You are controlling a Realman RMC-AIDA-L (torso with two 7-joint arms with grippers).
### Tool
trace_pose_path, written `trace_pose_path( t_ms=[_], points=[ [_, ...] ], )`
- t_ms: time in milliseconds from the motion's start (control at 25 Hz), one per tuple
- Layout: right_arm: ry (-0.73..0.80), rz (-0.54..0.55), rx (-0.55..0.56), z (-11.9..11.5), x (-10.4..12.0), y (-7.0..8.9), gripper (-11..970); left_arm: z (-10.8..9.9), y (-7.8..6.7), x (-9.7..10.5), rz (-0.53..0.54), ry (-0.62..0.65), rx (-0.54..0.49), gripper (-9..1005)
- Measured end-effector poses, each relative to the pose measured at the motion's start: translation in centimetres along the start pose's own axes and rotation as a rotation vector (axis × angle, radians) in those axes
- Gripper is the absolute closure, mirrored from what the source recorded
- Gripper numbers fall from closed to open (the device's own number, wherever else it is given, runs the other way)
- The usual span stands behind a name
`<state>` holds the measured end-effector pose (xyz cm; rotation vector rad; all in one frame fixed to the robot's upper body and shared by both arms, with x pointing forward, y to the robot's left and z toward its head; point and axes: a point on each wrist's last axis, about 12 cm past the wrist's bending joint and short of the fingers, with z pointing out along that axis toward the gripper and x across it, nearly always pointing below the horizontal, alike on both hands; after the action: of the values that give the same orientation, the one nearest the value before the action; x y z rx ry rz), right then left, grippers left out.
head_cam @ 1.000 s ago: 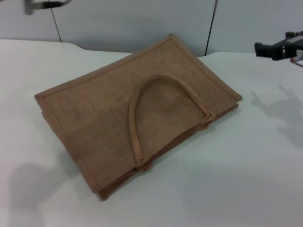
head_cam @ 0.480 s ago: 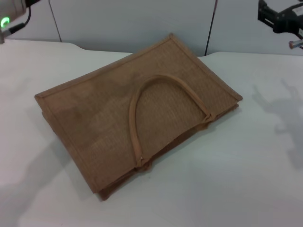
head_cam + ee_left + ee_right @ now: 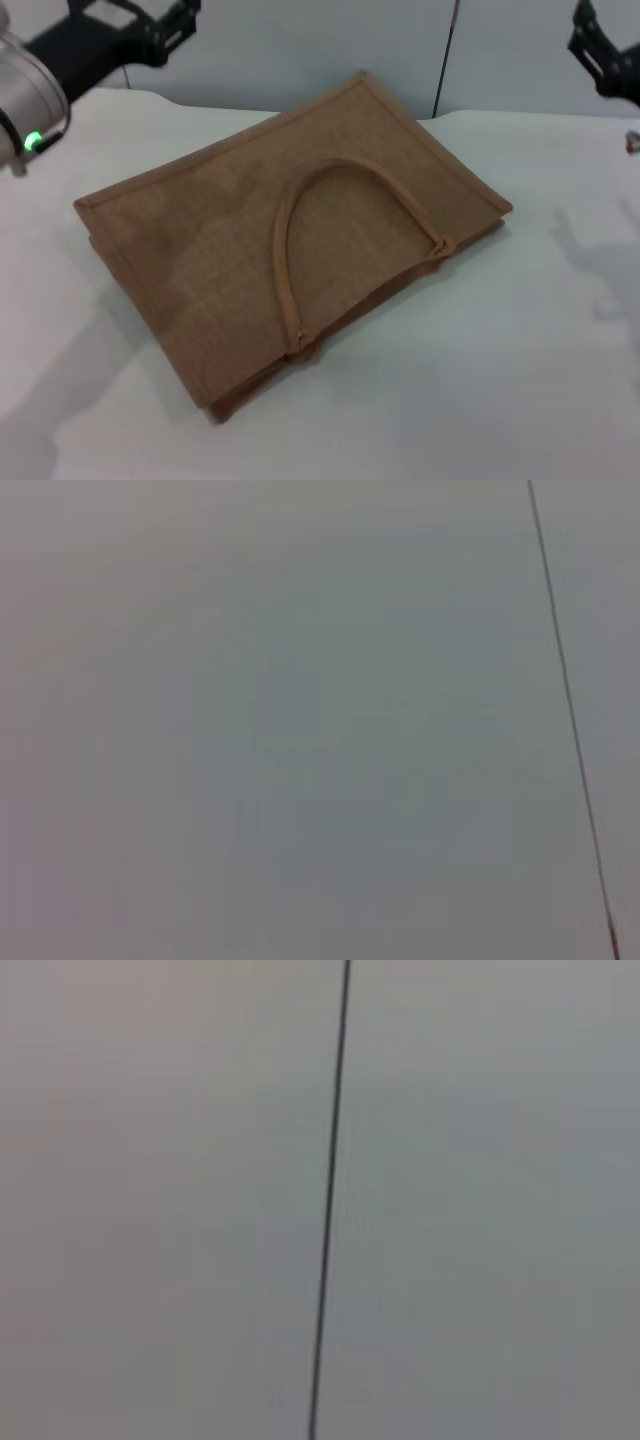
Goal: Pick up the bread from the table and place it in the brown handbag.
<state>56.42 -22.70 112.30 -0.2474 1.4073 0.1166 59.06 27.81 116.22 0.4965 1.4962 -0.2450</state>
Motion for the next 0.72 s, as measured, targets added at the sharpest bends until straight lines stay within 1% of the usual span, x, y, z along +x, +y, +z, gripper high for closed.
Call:
trace_pose_path(
  t_ms=[120, 200, 320, 560, 720],
  points=[
    [-0.004, 0.001, 0.014, -0.5, 2.0, -0.7, 73, 0.3, -0.5, 1.4, 0.001, 0.013, 0.001, 377],
    [0.010, 0.019, 0.018, -0.7, 3.0, -1.1, 73, 0.2, -0.7, 2.2, -0.001, 0.026, -0.008, 377],
    [0.052, 0.038, 0.030, -1.3, 4.3, -1.7, 73, 0.0, -0.7, 3.5, -0.013, 0.051, -0.036, 377],
    [0.091, -0.001, 0.060, -2.8, 6.1, -2.9, 73, -1.3, -0.2, 6.7, -0.047, 0.110, -0.106, 377],
    [0.078, -0.035, 0.083, -4.2, 7.1, -3.8, 73, -1.8, -0.4, 8.8, -0.069, 0.131, -0.123, 377]
  ],
)
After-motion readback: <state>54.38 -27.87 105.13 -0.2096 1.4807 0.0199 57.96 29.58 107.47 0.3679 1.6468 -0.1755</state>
